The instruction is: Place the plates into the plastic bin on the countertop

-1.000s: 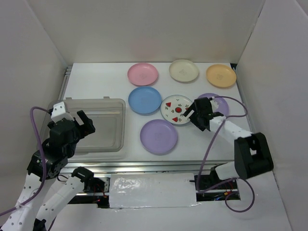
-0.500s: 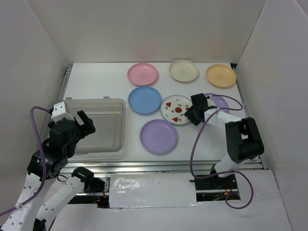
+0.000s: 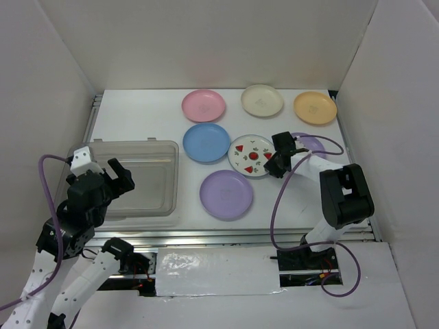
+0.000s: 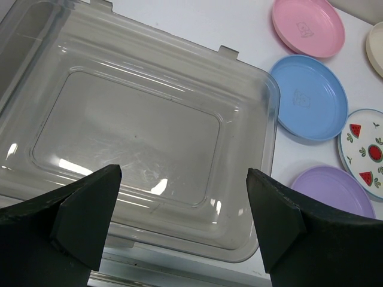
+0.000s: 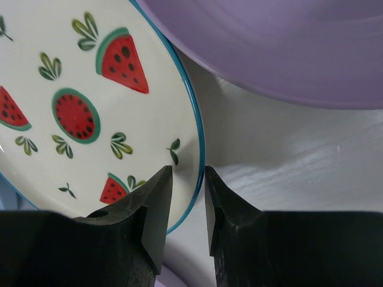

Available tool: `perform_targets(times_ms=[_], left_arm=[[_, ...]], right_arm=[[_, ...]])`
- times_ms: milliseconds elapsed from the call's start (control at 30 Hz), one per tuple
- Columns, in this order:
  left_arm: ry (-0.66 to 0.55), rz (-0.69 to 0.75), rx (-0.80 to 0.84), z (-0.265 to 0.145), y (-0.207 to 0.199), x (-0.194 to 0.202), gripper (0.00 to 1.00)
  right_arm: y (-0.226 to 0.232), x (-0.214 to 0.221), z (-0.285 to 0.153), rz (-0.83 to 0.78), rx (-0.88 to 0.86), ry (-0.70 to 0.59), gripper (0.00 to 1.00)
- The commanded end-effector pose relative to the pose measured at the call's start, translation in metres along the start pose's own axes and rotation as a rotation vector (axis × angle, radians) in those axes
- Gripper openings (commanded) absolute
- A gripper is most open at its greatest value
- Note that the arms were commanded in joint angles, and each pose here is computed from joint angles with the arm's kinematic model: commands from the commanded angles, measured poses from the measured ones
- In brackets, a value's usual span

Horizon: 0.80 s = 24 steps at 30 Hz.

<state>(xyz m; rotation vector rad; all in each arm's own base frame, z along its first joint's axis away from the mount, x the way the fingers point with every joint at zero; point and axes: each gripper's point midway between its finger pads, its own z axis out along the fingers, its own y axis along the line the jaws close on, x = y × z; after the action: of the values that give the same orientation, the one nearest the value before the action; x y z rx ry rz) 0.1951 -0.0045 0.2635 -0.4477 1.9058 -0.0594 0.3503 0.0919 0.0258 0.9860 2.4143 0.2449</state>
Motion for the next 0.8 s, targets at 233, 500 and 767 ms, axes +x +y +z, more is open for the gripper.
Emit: perform_targets(times_ms=[233, 500, 767], left_arm=[[-0.094, -0.051, 0.01, -0.012, 0.006, -0.019, 0.99], [-0.09, -0.049, 0.008, -0.012, 0.006, -0.019, 0.99], [-0.053, 0.029, 0.17, -0.009, -0.03, -0.022, 0.99]], right_arm=[[-0.003, 0.013, 0.004, -0.005, 0.048, 0.05, 0.17], [-0.008, -0.012, -0.036, 0.102, 0.066, -0.135, 0.0], [0.019, -0.076, -0.128, 0.098, -0.071, -0.358, 0.0]])
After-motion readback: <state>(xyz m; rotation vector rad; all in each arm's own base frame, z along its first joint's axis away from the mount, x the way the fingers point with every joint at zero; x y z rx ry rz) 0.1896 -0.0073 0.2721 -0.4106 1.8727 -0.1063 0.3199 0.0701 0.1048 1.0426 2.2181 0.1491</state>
